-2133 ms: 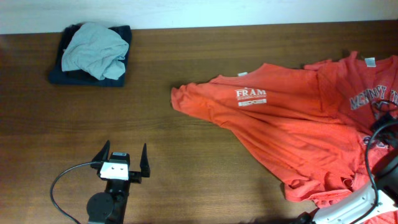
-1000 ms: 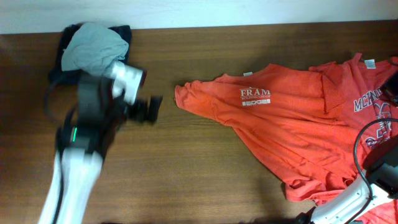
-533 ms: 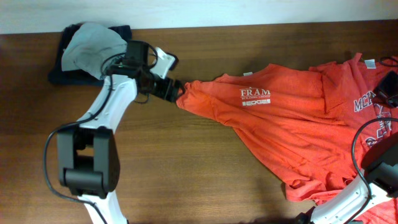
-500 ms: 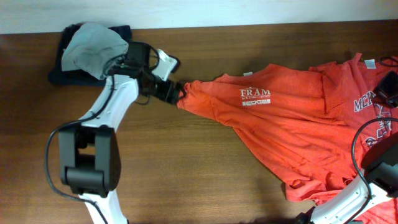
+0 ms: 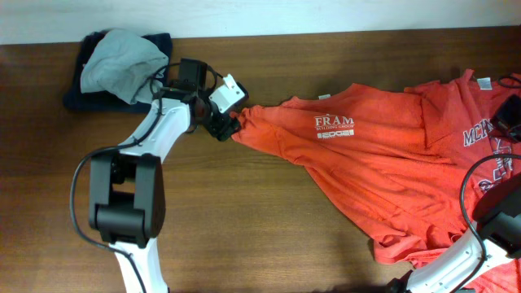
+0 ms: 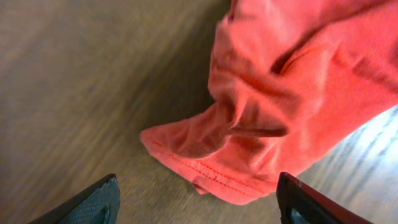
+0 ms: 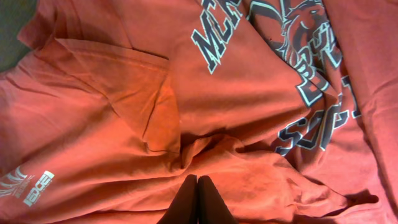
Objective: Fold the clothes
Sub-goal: 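Reach the left gripper to the shirt's left sleeve and grasp it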
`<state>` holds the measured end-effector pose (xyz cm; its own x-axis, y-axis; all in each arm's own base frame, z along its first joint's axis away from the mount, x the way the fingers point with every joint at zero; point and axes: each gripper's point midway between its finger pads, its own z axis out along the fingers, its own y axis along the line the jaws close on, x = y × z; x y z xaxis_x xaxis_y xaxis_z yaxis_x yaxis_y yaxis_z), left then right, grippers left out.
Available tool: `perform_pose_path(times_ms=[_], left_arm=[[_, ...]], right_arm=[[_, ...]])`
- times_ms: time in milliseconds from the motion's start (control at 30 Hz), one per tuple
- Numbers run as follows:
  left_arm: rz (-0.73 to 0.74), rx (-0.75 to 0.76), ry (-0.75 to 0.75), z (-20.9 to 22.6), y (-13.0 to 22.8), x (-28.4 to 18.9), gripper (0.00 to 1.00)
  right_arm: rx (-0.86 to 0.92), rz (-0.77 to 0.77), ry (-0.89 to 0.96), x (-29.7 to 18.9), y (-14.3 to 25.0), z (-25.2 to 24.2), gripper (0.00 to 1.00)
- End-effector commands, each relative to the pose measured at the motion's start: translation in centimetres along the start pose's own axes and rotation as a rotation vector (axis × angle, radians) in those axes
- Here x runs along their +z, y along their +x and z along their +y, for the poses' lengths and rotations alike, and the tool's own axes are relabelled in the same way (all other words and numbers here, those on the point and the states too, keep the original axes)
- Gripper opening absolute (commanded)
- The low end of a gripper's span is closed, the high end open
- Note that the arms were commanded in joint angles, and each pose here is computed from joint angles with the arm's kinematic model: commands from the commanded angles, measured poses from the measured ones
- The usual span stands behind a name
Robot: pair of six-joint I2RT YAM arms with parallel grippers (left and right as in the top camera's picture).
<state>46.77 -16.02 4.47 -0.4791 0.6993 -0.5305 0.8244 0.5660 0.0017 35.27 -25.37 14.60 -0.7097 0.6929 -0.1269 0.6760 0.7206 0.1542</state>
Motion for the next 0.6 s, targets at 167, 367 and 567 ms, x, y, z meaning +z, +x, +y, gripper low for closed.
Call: perform_pose_path(times_ms=[167, 367, 567], left_arm=[[0.03, 0.045, 0.034, 0.1, 1.7, 3.5, 0.81], [-0.045, 0.067, 0.072, -0.7, 0.1, 3.9, 0.86], [-0.055, 0.079, 0.07, -0.9, -0.4, 4.0, 0.92]], right_arm=[[-0.018, -0.03, 0.025, -0.9, -0.4, -0.1, 0.04], [-0.018, -0.029, 0.025, -0.9, -0.4, -0.1, 0.04], [-0.02, -0.032, 0.055, -0.9, -0.4, -0.6, 0.04]])
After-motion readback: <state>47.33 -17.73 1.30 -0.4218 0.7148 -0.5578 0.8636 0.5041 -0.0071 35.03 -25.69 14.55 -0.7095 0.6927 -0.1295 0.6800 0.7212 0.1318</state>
